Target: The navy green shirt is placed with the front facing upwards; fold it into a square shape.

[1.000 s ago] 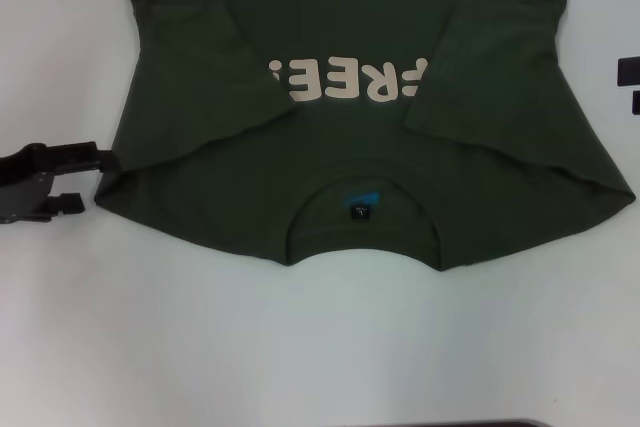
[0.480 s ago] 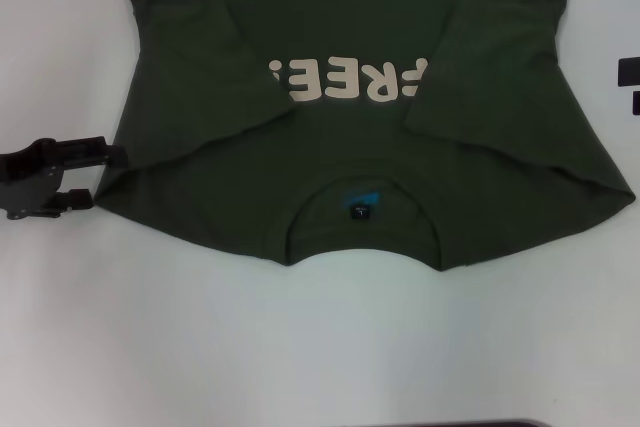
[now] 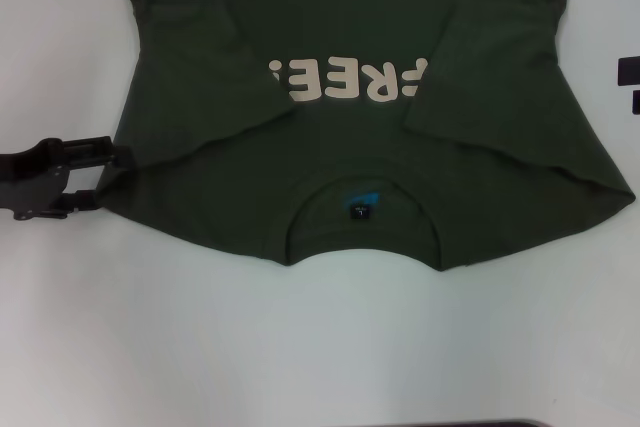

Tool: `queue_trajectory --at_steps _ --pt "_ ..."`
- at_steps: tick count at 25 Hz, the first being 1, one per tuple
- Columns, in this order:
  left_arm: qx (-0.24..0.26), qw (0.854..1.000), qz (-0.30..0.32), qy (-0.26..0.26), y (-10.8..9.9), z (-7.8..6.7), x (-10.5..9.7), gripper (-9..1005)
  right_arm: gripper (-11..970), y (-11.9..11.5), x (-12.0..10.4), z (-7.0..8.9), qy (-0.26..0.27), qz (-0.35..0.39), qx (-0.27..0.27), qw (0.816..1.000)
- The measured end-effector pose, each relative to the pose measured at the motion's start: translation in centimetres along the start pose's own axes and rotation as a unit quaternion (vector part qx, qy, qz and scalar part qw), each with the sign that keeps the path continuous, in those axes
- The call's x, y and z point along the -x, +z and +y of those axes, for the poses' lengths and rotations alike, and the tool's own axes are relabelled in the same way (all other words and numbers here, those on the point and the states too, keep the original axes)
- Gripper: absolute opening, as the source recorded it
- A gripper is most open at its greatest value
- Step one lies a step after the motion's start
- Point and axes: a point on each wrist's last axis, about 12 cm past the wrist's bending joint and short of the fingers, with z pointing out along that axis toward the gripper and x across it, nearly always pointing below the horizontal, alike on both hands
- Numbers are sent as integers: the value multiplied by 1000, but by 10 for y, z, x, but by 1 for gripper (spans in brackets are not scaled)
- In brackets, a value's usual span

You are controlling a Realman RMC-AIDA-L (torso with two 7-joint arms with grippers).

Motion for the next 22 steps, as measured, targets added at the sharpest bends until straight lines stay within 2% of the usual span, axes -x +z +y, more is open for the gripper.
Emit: queue_trajectory --at_steps 22 --pt "-8 1000 9 15 12 -13 5 949 928 -1 3 2 -10 -11 10 1000"
